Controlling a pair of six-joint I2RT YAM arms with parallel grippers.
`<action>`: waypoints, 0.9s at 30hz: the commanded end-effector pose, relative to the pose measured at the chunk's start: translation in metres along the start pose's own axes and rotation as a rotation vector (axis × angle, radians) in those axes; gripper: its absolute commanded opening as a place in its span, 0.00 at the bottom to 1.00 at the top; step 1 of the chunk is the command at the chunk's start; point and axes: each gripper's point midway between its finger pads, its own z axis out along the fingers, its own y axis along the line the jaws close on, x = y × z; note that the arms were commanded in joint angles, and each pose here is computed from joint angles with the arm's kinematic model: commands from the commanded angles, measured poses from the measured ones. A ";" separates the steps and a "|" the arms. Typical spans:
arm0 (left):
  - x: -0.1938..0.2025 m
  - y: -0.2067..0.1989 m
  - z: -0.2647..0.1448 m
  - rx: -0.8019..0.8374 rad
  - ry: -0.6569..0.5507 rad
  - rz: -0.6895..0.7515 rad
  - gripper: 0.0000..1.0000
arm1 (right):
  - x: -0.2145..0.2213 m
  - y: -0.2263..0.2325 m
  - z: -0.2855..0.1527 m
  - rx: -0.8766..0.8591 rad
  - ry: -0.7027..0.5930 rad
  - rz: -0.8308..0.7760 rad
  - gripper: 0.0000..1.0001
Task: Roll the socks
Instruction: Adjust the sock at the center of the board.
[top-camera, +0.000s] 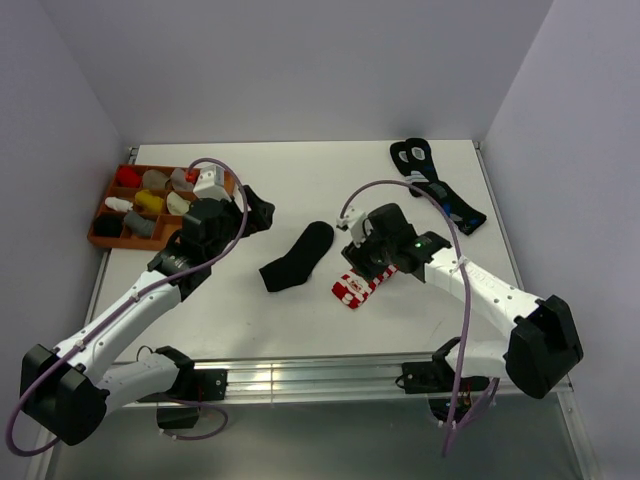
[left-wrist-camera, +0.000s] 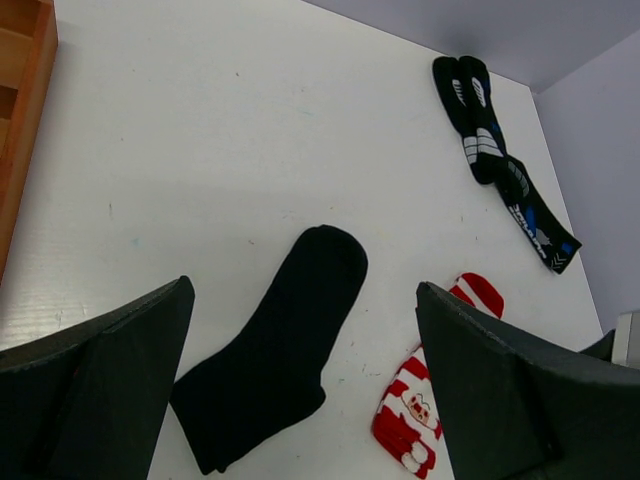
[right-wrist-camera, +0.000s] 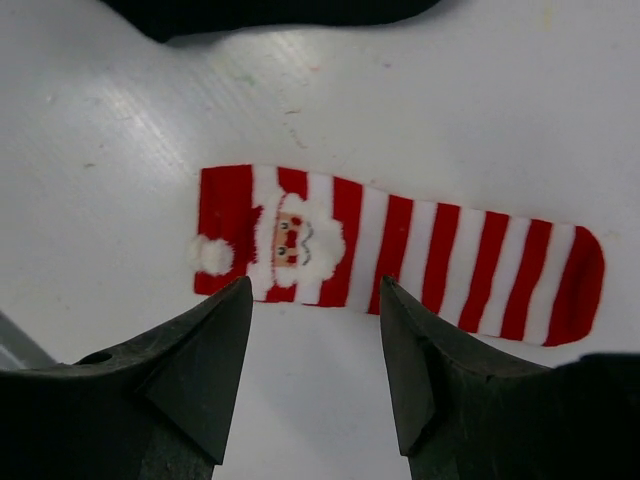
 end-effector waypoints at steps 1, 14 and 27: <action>-0.008 -0.002 -0.002 0.003 -0.028 0.000 0.99 | 0.009 0.025 0.000 -0.046 0.051 -0.024 0.61; -0.013 -0.007 0.002 0.012 -0.020 0.016 0.99 | 0.031 0.066 0.035 -0.082 0.201 -0.067 0.56; -0.013 0.001 -0.001 0.018 -0.023 0.013 0.99 | 0.037 0.079 0.056 -0.097 0.252 -0.066 0.53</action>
